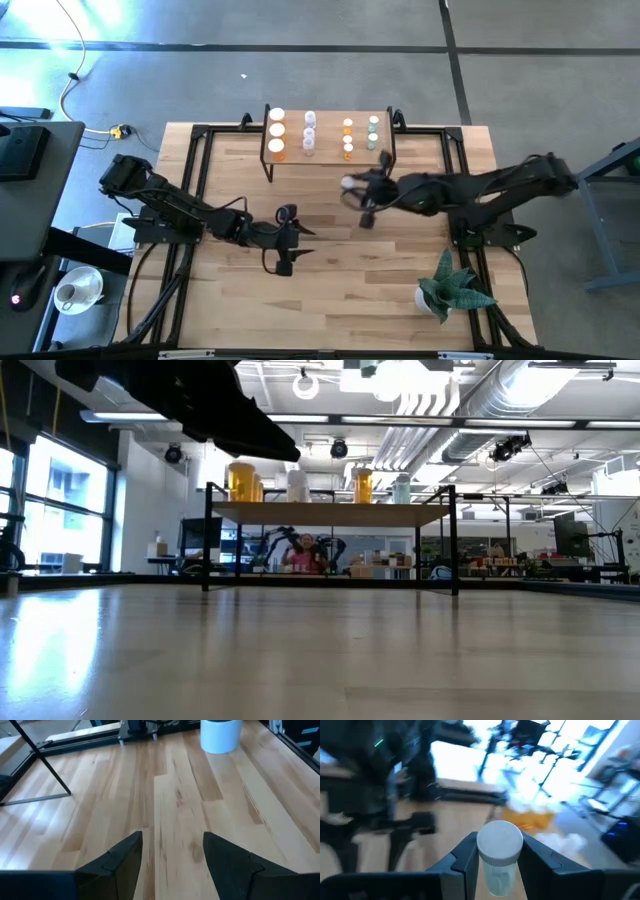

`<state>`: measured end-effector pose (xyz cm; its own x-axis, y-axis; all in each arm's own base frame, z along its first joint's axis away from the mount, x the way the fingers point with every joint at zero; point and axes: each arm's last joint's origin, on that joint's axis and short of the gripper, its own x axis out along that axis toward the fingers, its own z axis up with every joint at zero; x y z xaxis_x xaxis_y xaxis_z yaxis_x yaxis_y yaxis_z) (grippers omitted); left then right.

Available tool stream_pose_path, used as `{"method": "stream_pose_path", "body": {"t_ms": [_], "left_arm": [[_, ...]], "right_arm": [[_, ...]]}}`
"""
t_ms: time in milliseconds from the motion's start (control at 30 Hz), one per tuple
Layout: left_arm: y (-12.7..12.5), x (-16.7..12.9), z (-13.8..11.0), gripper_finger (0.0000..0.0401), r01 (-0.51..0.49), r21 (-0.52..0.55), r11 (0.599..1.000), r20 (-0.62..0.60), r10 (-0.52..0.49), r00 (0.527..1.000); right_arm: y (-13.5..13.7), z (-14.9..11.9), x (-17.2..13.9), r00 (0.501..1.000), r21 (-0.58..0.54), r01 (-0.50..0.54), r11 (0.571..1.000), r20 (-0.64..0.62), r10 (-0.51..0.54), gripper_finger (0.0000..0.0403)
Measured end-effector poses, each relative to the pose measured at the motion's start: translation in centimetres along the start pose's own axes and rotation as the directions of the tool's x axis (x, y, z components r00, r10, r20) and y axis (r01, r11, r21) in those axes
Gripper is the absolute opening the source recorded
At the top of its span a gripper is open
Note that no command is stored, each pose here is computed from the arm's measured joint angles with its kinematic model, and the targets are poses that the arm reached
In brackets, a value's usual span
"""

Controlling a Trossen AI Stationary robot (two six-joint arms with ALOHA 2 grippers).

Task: Pick and place medicine bottles onto shelf by color
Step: Put the dark green bottle on the shelf aligned with the other dark green pill bottle

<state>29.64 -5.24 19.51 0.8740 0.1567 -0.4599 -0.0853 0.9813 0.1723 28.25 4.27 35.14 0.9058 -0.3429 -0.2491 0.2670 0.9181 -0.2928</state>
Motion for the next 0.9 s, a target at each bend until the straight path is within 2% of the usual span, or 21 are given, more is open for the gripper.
{"method": "stream_pose_path", "body": {"t_ms": [100,200,433,633,800,900], "left_arm": [[-0.1,0.0,0.0,0.0198,0.004,0.002,1.000,-0.003,-0.004,1.000],[-0.1,0.0,0.0,0.0198,0.011,0.003,1.000,-0.003,-0.011,1.000],[-0.2,0.0,-0.2,0.0198,0.026,0.008,1.000,-0.016,-0.026,1.000],[-0.2,0.0,-0.3,0.0197,0.026,0.011,1.000,-0.028,-0.025,0.999],[-0.2,0.0,-0.3,0.0198,0.026,0.011,1.000,-0.026,-0.025,0.999],[-0.1,0.0,-0.2,0.0197,0.021,0.008,1.000,-0.018,-0.021,1.000]], "right_arm": [[-1.3,0.4,-1.5,0.998,-0.001,0.057,0.998,0.006,-0.057,0.0103],[-2.2,0.0,-2.0,0.996,0.005,0.074,0.997,-0.044,-0.074,0.0103],[-3.5,-2.1,-0.3,0.974,0.057,0.147,0.988,-0.183,-0.134,0.0103],[-3.6,-6.9,0.5,0.969,0.083,0.186,0.979,-0.179,-0.169,0.0103],[-4.6,-10.2,-0.4,0.966,0.169,0.247,0.954,-0.116,-0.230,0.0103],[-5.5,-11.4,-0.9,0.958,0.257,0.287,0.923,-0.066,-0.280,0.0103]]}}
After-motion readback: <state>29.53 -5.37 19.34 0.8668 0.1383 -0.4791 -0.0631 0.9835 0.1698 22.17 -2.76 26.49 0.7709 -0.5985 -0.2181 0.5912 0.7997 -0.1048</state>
